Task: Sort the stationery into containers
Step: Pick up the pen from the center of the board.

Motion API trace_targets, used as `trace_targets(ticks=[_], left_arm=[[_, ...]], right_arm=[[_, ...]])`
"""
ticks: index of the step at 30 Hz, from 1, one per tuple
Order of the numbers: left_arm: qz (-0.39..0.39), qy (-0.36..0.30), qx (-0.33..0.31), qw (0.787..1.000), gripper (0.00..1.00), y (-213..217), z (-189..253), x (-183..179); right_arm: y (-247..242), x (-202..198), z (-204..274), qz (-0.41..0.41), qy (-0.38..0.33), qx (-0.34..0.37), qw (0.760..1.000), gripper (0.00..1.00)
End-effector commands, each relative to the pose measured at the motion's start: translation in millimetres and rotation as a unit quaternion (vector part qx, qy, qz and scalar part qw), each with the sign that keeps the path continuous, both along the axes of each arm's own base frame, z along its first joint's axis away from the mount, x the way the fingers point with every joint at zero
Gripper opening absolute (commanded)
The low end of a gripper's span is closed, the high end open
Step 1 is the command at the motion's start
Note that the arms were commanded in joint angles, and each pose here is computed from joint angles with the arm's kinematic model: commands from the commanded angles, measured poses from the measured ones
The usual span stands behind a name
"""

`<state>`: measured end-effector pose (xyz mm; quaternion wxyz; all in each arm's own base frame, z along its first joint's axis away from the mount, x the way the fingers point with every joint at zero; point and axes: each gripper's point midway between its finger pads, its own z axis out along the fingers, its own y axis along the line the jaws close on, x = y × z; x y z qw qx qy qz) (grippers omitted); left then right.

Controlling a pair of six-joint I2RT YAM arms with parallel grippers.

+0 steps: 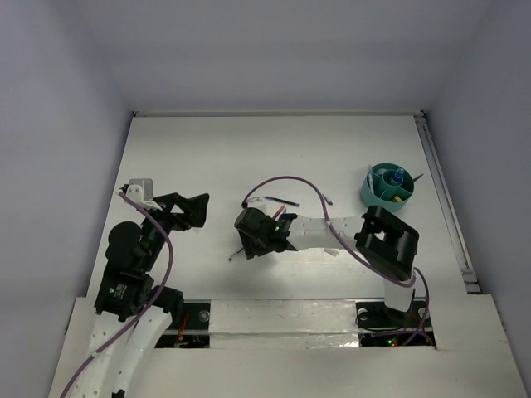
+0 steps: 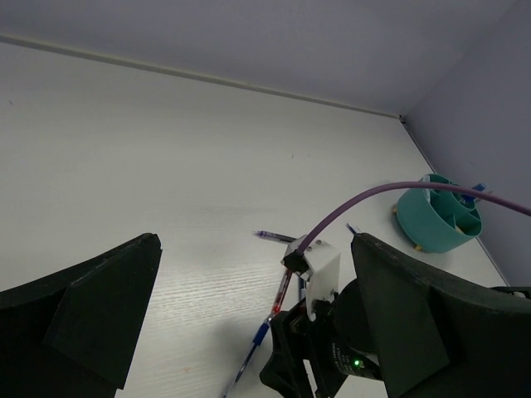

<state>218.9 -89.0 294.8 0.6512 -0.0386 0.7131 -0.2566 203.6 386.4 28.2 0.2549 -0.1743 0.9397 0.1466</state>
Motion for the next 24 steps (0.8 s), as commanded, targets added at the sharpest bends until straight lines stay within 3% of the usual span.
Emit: trace_targets(ticks=[1,9,24], left_arm=[[-0.004,-0.023,-0.003,1.000,0.99,-1.8,10.6,-0.3],[-0.019,-0.026,-0.004,0.999,0.99,-7.7,11.9,-4.2],[-0.045,-0.037,-0.009,0.998,0.99,-17.3,17.7,-14.5]], right_arm=[[-16.5,0.0,-18.1,-0.027,-0.006,-0.067,0.997,0.60],[14.1,5.0,2.6,-0.033,-0.010,0.008,0.999,0.74],[24.1,31.1,-21.8,-0.095,-0.030,-0.037,0.994,0.64]])
